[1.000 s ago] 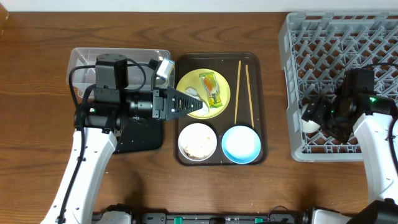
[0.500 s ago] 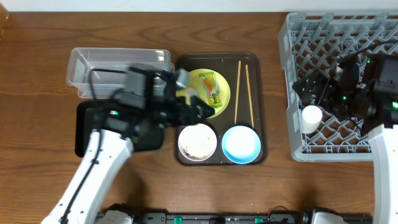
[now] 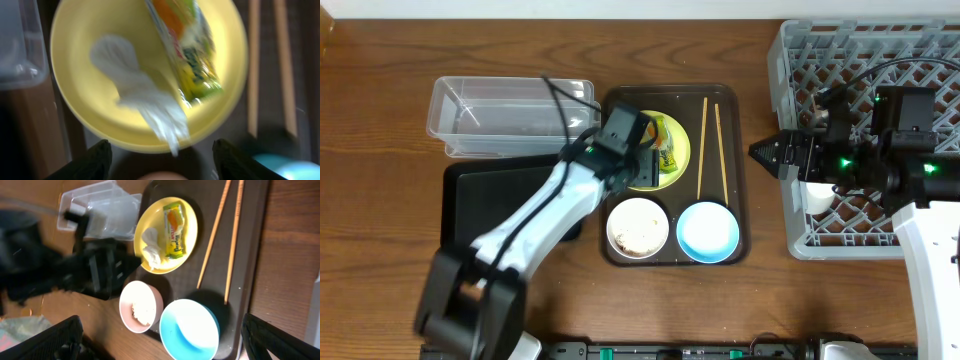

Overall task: Sort waste into correct bins and load items into the dishwasher rack
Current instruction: 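Grasp the white tissue with the left gripper, drop it in the clear bin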

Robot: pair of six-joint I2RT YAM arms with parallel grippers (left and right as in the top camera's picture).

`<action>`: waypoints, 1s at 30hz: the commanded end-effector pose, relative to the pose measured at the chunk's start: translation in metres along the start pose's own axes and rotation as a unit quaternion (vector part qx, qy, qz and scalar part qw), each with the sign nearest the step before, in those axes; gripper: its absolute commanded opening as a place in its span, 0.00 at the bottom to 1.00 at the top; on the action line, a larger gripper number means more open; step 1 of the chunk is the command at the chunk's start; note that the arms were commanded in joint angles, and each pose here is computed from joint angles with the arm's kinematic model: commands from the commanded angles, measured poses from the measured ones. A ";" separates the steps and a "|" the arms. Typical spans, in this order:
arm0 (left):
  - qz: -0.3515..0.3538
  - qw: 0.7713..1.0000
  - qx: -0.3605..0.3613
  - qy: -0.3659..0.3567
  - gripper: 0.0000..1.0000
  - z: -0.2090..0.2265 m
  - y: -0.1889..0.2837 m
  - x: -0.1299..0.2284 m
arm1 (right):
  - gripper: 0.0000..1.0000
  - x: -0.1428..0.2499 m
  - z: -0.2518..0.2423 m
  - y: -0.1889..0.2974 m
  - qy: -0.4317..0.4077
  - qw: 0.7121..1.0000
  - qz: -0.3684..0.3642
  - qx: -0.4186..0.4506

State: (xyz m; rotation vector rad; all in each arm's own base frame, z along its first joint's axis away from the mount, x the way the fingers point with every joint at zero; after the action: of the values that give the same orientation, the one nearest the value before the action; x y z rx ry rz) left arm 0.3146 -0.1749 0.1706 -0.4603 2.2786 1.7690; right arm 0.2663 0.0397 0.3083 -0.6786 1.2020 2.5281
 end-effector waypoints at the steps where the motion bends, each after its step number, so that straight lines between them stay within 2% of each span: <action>1: -0.033 0.997 -0.070 -0.012 0.67 0.004 -0.020 -0.018 | 0.98 -0.001 0.007 -0.002 0.020 1.000 0.003 -0.015; 3: -0.031 0.996 -0.081 -0.012 0.67 0.005 -0.033 -0.021 | 0.98 -0.001 0.007 -0.002 0.019 1.000 0.004 -0.015; 7: -0.017 0.996 -0.086 0.009 0.55 0.008 -0.050 -0.020 | 0.98 0.000 0.007 -0.002 0.017 1.000 0.007 -0.015; 13: 0.031 0.995 -0.087 0.027 0.52 0.011 -0.061 -0.007 | 0.98 0.000 0.007 -0.002 0.017 1.000 0.006 -0.015; 16: 0.029 0.996 -0.086 0.024 0.52 0.012 -0.070 -0.008 | 0.98 0.000 0.007 -0.002 0.017 1.000 0.006 -0.015; 17: 0.027 0.996 -0.085 0.025 0.49 0.012 -0.071 -0.009 | 0.98 0.000 0.007 -0.002 0.018 1.000 0.005 -0.015; 19: 0.031 0.997 -0.071 0.027 0.27 0.010 -0.070 -0.010 | 0.98 0.000 0.007 -0.002 0.018 1.000 0.005 -0.015; 20: 0.034 0.997 -0.061 0.028 0.13 0.008 -0.067 -0.011 | 0.98 0.000 0.007 -0.002 0.018 1.000 0.005 -0.015; 21: 0.033 0.998 -0.053 0.030 0.06 0.006 -0.062 -0.014 | 0.98 0.000 0.007 -0.002 0.018 1.000 0.005 -0.015; 26: -0.013 0.999 -0.023 0.043 0.06 0.000 -0.010 -0.042 | 0.98 0.000 0.007 -0.002 0.018 1.000 0.005 -0.015; 30: -0.083 0.994 -0.011 0.064 0.06 0.013 0.046 -0.070 | 0.98 0.000 0.007 -0.002 0.018 1.000 0.005 -0.015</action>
State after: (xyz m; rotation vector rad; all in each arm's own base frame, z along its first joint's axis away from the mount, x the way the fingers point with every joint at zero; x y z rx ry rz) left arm 0.3546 -0.1631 0.1746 -0.5758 2.2779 1.8763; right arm 0.2656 0.0419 0.3083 -0.6920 1.2016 2.5380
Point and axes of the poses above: each gripper's point midway between its finger pads, its own y axis back along the fingers, its own z axis along the line the jaws close on, x = y × z, the point moved 10 cm from there along y, back along the fingers, and after that the axes turned 8 degrees about y, right-handed, at the moved point
